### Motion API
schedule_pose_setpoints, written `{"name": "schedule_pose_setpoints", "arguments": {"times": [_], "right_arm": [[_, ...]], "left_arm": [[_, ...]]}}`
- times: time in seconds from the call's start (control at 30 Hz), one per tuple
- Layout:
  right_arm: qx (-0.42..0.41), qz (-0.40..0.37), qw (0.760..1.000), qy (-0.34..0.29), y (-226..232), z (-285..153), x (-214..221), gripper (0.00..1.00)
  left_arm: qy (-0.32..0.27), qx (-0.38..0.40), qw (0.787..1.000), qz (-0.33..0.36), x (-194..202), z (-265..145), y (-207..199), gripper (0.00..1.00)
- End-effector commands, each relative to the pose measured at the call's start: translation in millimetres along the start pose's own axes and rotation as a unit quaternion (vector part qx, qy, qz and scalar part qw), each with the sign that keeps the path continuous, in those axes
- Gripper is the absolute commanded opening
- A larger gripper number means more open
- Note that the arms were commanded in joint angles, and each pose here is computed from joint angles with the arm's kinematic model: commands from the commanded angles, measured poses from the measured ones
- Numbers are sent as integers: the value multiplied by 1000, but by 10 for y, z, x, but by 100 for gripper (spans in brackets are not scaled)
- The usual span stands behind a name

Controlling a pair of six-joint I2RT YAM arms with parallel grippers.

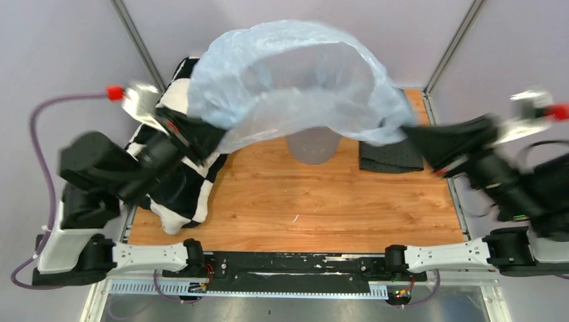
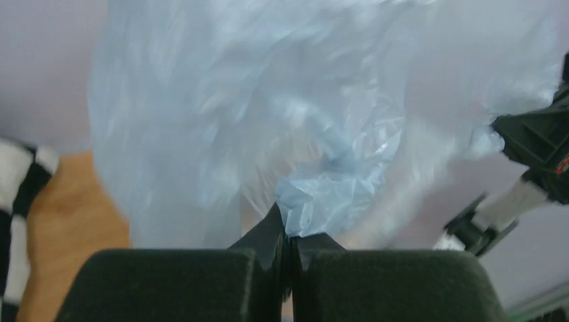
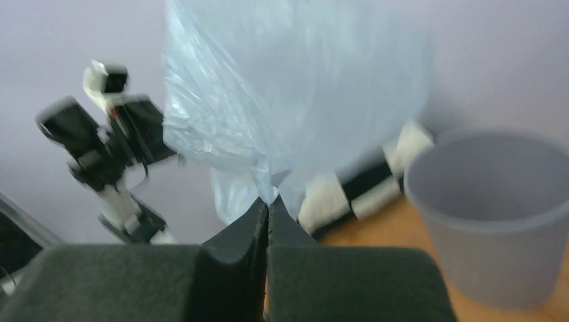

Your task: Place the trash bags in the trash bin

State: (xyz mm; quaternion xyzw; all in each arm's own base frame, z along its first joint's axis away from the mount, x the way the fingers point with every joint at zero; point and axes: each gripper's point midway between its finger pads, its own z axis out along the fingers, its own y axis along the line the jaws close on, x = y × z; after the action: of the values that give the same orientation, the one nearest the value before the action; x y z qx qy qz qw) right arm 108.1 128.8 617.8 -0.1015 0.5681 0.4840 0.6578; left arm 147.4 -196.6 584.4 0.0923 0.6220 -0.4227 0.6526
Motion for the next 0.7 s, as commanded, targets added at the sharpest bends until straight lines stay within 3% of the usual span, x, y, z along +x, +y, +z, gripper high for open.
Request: {"name": "schedule_pose_setpoints", "arguments": {"times": [0.0, 0.07, 0.1, 0.17, 0.2, 0.33, 0.47, 0.57, 0.67], "right_arm": [[72, -104, 932, 339, -416, -57, 3282, 0], [77, -43, 879, 469, -532, -608, 4472, 0], [84, -29, 861, 501, -549, -830, 4815, 0], [76, -69, 850, 516, -456, -1072, 4962, 0], [72, -102, 851, 510, -410, -1059, 4838, 0], [46, -177, 882, 434, -109, -589, 3805, 0], [79, -200, 916, 339, -198, -256, 3045, 0], [97, -186, 924, 321, -292, -233, 2912, 0], [103, -172, 917, 345, -386, -382, 3165, 0]], "left_arm": [[211, -92, 971, 62, 1972, -185, 717, 0], [312, -95, 945, 29, 2908, -561, 940, 0], [347, -89, 934, 5, 3210, -770, 994, 0], [374, -66, 925, -21, 3447, -1048, 992, 0], [365, -46, 929, -26, 3375, -1102, 942, 0], [264, 12, 964, -38, 2438, -987, 659, 0], [209, 6, 978, -23, 1928, -811, 572, 0], [197, -32, 980, -19, 1923, -739, 683, 0], [204, -59, 977, -32, 2083, -768, 794, 0]]}}
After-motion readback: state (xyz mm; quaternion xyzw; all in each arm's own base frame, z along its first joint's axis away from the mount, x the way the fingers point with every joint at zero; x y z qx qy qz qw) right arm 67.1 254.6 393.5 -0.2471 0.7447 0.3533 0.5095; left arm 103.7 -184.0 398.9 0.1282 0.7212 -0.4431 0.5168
